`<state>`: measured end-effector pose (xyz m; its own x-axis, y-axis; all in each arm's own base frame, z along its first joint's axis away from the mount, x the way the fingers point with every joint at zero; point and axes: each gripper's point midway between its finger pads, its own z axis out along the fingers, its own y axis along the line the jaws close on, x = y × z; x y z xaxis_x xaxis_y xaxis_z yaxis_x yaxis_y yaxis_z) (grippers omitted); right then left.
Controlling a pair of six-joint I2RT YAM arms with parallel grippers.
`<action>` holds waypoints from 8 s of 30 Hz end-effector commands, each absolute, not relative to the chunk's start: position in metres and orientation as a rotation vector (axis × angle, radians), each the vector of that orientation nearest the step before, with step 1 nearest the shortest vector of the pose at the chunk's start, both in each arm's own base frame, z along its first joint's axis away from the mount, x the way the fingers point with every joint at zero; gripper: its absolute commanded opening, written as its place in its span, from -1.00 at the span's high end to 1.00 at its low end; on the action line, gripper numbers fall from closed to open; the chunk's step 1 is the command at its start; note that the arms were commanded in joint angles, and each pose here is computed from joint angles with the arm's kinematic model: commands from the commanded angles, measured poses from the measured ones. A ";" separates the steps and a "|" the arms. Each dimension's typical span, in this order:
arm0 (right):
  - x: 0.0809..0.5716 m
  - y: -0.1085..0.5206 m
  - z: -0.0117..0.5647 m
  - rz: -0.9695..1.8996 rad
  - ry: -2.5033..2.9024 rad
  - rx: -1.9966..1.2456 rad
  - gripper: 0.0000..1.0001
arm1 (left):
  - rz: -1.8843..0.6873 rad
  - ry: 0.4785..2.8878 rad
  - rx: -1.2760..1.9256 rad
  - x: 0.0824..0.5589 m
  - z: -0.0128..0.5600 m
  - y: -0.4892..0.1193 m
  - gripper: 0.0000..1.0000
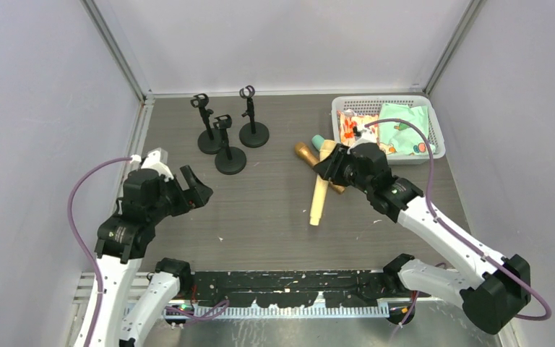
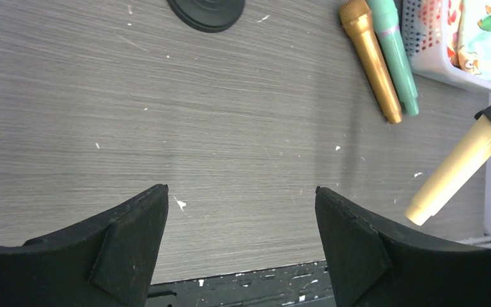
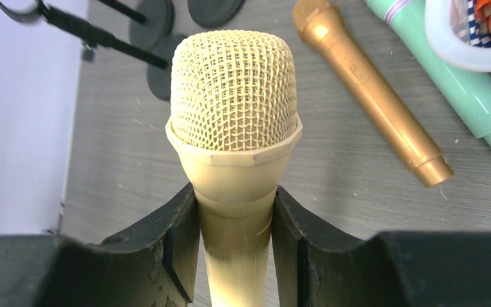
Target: Attach the microphones to the stand
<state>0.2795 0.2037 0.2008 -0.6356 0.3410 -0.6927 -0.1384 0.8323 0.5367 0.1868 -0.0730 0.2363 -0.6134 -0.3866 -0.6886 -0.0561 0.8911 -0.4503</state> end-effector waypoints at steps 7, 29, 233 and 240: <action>0.287 0.202 0.251 0.894 1.955 0.363 0.99 | -0.666 2.066 -0.110 0.210 0.275 -0.135 -0.65; 0.260 0.200 0.294 1.161 1.724 0.413 0.99 | -0.822 1.938 0.243 0.220 0.283 -0.300 -0.64; 0.217 0.147 0.261 0.816 1.929 0.343 0.80 | -0.911 1.773 -0.393 0.319 0.255 -0.240 0.32; 0.219 0.144 0.269 0.797 1.911 0.337 0.79 | -0.859 1.809 -0.288 0.317 0.261 -0.242 -0.55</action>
<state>0.2120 0.1464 0.2365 -0.5363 0.5090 -0.6733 -0.0774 0.7647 0.6398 0.3172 -0.2339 0.2304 -0.4269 -0.5982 -0.6781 0.1127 0.7089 -0.6963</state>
